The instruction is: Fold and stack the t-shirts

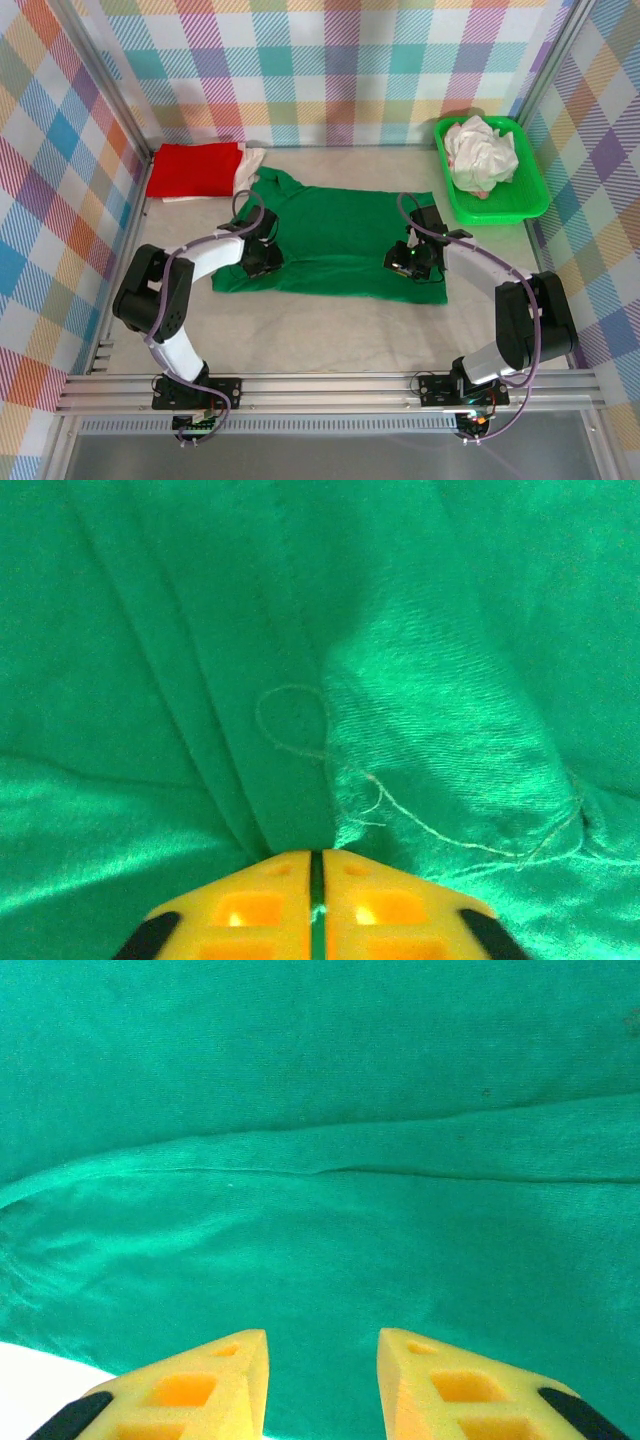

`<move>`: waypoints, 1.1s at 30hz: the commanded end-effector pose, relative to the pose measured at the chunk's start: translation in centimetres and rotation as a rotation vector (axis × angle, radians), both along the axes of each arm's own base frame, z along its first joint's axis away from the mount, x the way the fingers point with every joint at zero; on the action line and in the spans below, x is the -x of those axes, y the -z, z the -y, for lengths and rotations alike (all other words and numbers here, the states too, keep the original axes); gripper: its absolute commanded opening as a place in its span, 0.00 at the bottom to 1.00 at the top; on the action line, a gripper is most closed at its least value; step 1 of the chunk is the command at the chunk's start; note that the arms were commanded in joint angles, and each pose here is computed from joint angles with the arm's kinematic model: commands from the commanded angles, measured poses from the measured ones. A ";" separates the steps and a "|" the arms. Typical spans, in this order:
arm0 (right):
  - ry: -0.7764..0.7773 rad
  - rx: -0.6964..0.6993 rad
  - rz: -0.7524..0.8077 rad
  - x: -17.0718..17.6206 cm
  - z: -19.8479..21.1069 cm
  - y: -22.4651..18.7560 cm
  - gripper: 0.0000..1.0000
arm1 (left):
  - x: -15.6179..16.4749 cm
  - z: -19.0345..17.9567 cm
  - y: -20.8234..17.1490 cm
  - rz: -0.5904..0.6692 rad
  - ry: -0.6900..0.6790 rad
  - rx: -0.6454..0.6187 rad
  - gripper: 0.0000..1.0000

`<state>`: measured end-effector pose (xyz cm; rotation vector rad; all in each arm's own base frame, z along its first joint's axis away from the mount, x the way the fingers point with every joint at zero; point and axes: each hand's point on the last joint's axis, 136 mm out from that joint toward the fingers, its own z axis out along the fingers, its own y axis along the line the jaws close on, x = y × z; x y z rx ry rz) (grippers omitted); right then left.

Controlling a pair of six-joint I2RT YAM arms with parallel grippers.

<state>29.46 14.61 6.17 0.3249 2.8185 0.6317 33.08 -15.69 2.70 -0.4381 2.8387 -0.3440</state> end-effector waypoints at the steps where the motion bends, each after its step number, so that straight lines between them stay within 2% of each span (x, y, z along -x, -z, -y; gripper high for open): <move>1: -0.001 -0.011 0.018 0.0 -0.1 -0.7 0.34 | -1.5 0.6 -1.3 0.051 0.022 -0.011 0.07; 5: -0.001 -0.007 0.021 0.1 -0.1 -0.7 0.35 | -2.2 0.6 -2.6 0.074 0.044 -0.039 0.00; 13: -0.001 -0.014 0.019 -0.1 -0.2 -0.6 0.35 | -5.4 1.3 -3.5 0.116 0.112 -0.106 0.00; 16: -0.001 -0.014 0.018 -0.1 -0.3 -0.6 0.35 | -7.4 2.6 -3.2 0.105 0.175 -0.140 0.00; 22: 0.002 -0.018 0.010 -0.1 -0.3 -0.4 0.36 | -10.2 5.4 -3.4 0.108 0.320 -0.292 0.00; 23: 0.002 -0.017 0.008 -0.1 -0.3 -0.3 0.36 | -10.5 5.9 -3.7 0.110 0.340 -0.312 0.02; 25: 0.002 -0.018 0.007 -0.1 -0.3 -0.3 0.37 | -11.0 6.5 -4.5 0.126 0.355 -0.352 0.22; 27: -0.001 -0.022 0.007 -0.2 -0.5 -0.4 0.37 | -11.4 6.5 -6.2 0.185 0.363 -0.434 0.34; 29: -0.004 -0.023 0.009 -0.3 -0.5 -0.6 0.37 | -11.4 6.4 -7.9 0.243 0.361 -0.468 0.37; 33: -0.015 -0.024 0.025 -0.6 -0.6 -1.1 0.37 | -10.1 4.9 -11.3 0.366 0.301 -0.414 0.41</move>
